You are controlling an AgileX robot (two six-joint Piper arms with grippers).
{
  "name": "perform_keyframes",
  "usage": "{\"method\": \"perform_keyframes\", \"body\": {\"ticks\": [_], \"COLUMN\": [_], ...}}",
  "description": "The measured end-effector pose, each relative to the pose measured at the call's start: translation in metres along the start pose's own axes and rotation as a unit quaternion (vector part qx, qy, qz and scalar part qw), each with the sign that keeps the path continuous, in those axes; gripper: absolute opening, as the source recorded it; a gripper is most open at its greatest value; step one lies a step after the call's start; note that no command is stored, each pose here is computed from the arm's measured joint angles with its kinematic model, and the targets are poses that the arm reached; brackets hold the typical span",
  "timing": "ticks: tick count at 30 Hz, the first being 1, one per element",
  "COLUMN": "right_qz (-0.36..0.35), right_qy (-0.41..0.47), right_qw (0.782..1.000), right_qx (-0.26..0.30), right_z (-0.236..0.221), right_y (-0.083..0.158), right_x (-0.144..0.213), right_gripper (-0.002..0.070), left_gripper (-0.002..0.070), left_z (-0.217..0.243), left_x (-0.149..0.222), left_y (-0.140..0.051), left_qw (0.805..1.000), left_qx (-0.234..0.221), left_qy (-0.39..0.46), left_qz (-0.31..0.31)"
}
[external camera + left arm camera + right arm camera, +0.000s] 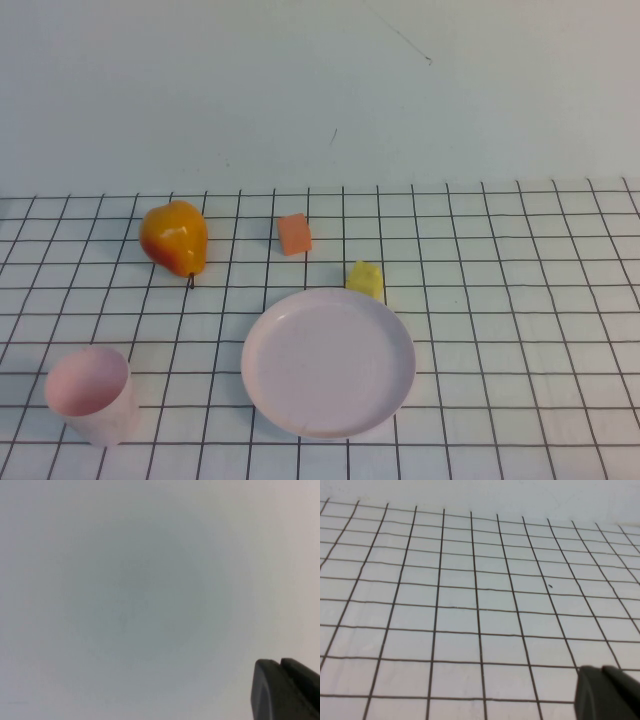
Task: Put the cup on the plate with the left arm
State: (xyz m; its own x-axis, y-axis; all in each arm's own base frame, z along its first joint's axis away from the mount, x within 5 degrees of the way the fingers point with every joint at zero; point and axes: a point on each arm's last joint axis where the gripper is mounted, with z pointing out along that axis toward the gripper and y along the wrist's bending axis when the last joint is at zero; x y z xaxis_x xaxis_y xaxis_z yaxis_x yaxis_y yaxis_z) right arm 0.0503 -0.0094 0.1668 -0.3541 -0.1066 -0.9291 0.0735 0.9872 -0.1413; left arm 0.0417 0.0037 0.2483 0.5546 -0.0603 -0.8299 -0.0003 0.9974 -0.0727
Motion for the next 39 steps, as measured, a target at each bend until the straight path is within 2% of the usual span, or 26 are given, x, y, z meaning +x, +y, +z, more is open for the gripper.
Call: {"method": "perform_keyframes", "body": {"ticks": [5,8,14,18,20,23,28,30,32,34,39], "right_qz": [0.000,0.000,0.000,0.000,0.000,0.000,0.000,0.000,0.000,0.000,0.000], "right_qy": [0.000,0.000,0.000,0.000,0.000,0.000,0.000,0.000,0.000,0.000,0.000], "right_qw": [1.000,1.000,1.000,1.000,1.000,1.000,1.000,1.000,1.000,1.000,1.000], "right_qx": [0.000,0.000,0.000,0.000,0.000,0.000,0.000,0.000,0.000,0.000,0.000], "right_z": [0.000,0.000,0.000,0.000,0.000,0.000,0.000,0.000,0.000,0.000,0.000], "right_y": [0.000,0.000,0.000,0.000,0.000,0.000,0.000,0.000,0.000,0.000,0.000], "right_x": [0.000,0.000,0.000,0.000,0.000,0.000,0.000,0.000,0.000,0.000,0.000], "right_gripper": [-0.0002,-0.0002,-0.0002,-0.0002,-0.0002,-0.0002,-0.0002,-0.0002,-0.0002,-0.0002,-0.0002], "left_gripper": [-0.0003,-0.0003,-0.0002,-0.0002,-0.0003,-0.0002,-0.0002,0.0001,0.0033,0.0122,0.0484], "left_z": [0.000,0.008,0.025,0.043,0.055,0.074,0.106,0.116,0.125,0.133,0.146], "left_x": [-0.003,-0.013,-0.073,-0.091,-0.094,-0.089,-0.058,-0.043,-0.024,-0.005,0.034], "left_y": [0.000,-0.002,-0.010,-0.013,-0.014,-0.015,-0.015,-0.015,-0.014,-0.013,-0.014], "left_qw": [1.000,0.999,0.992,0.975,0.959,0.923,0.836,0.806,0.778,0.751,0.698], "left_qx": [0.001,0.005,0.017,0.020,0.020,0.020,0.018,0.017,0.015,0.010,-0.004], "left_qy": [-0.008,0.039,0.122,0.218,0.282,0.383,0.548,0.591,0.628,0.660,0.716], "left_qz": [0.001,0.003,0.013,0.022,0.023,0.024,0.027,0.026,0.025,0.017,-0.009]}}
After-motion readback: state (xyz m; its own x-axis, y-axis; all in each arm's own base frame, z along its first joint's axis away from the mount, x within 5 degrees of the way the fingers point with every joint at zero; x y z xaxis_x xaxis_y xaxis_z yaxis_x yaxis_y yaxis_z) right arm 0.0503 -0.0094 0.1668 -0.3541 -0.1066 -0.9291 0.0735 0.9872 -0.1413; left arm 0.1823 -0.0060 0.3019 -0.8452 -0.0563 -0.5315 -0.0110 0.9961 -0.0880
